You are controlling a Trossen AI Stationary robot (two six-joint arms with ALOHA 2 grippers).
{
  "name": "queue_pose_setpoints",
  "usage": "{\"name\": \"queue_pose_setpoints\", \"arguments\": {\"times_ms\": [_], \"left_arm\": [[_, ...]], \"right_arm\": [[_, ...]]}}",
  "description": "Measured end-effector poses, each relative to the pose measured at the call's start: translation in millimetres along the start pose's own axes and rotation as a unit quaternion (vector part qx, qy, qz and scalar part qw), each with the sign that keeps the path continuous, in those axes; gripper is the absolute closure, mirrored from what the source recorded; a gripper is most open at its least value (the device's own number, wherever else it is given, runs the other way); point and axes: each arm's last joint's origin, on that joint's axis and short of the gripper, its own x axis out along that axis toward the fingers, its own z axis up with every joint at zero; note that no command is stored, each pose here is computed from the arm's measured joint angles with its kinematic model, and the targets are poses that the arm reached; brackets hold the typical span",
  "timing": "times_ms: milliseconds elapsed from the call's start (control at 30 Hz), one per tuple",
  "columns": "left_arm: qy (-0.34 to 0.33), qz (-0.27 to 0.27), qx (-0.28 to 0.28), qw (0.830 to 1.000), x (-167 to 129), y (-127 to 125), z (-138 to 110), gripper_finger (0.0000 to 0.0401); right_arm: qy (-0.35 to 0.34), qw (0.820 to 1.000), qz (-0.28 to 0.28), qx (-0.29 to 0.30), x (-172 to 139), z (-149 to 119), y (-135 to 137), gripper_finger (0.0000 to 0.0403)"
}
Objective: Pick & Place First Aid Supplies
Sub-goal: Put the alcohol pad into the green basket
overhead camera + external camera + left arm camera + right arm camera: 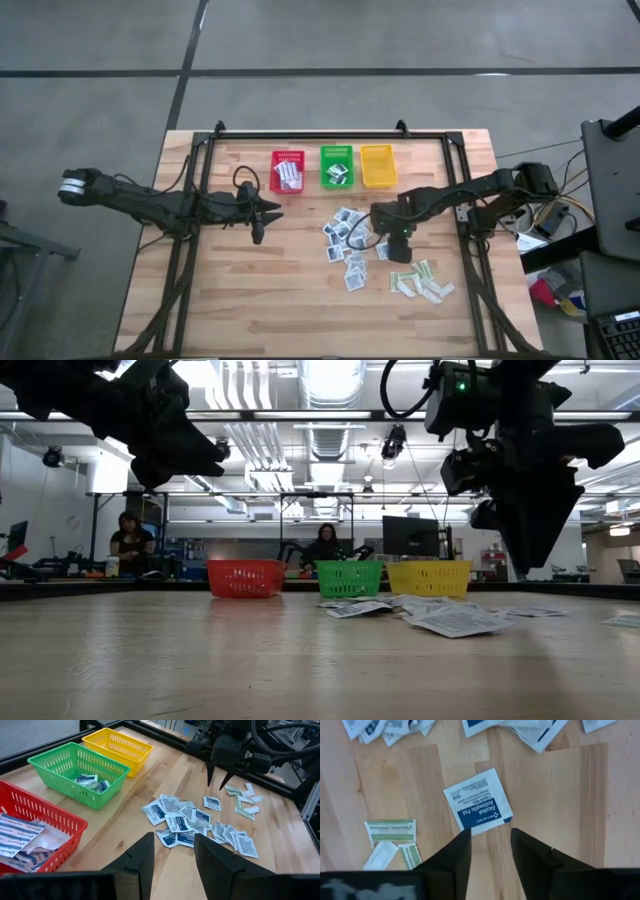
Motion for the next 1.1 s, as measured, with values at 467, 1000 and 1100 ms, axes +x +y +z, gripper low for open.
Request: {"name": "queue_pose_setpoints", "arguments": {"times_ms": [467,1000,1100], "left_arm": [[0.000,0.000,0.000,1.000,0,0,0,0.0268],[-0.002,0.003,0.005,1.000,0,0,0,0.0268],[-0.002,0.004,0.005,1.000,0,0,0,0.0268]], "right_arm": [[-0.010,1.000,0.002,-0.004,1,2,0,0.0191],[-0.024,1.000,0.001,0.002,15,-6,-5,0.0188],[-0.035,0.999,0.002,-0.011,15,-3,-4,0.0188]]}}
